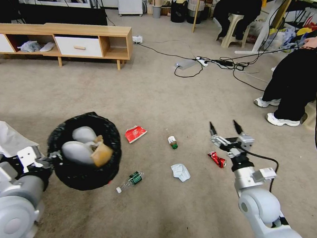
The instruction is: Pick up the trash bin and place the garbage on the floor into it.
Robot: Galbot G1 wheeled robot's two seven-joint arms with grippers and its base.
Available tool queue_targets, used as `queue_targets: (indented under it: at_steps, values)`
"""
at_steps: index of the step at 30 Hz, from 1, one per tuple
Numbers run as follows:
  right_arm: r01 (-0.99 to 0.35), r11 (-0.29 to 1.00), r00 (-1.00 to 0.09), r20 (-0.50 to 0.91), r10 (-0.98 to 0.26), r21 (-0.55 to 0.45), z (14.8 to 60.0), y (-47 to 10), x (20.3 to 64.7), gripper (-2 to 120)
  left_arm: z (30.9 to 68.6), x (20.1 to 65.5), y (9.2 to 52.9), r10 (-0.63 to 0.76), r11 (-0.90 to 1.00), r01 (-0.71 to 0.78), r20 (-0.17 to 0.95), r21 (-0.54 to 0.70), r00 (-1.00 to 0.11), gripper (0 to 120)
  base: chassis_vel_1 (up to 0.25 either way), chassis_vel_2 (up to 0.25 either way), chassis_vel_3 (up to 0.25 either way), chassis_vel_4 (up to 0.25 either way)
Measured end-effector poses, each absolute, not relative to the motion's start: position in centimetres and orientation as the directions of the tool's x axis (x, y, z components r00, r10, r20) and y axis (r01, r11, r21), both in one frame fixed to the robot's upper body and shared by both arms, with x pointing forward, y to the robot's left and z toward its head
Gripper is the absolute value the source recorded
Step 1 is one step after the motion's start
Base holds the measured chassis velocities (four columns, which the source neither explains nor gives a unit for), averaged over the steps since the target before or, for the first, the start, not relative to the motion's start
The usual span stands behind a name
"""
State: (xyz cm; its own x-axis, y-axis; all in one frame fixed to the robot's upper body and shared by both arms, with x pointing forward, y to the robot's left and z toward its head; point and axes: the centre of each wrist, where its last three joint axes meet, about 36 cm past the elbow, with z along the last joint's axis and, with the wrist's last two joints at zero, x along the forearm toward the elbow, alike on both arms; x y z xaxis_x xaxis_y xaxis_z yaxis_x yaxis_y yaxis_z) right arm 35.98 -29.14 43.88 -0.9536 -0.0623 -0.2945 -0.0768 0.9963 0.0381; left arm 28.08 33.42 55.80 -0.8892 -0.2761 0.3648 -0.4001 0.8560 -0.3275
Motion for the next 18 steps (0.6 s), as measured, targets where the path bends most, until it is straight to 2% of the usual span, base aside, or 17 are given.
queue_targets:
  at_steps: [1,6,18]
  values:
    - [-0.037,0.998,-0.953,-0.302,-0.021,0.047,44.3,-29.4,35.6,100,55.8,28.0,34.1,-0.298,0.846,-0.419,0.359,-0.329,-0.884,4,0.000,0.000,0.000,0.000]
    - [0.019,0.999,-0.950,-0.311,0.030,0.037,44.8,-30.2,35.0,100,56.1,27.7,35.4,-0.322,0.829,-0.441,0.351,-0.344,-0.879,4,0.000,0.000,0.000,0.000]
    - [0.040,0.998,-0.951,-0.304,0.052,0.046,44.5,-30.2,34.8,100,56.3,27.5,35.6,-0.318,0.829,-0.435,0.343,-0.352,-0.884,4,0.000,0.000,0.000,0.000]
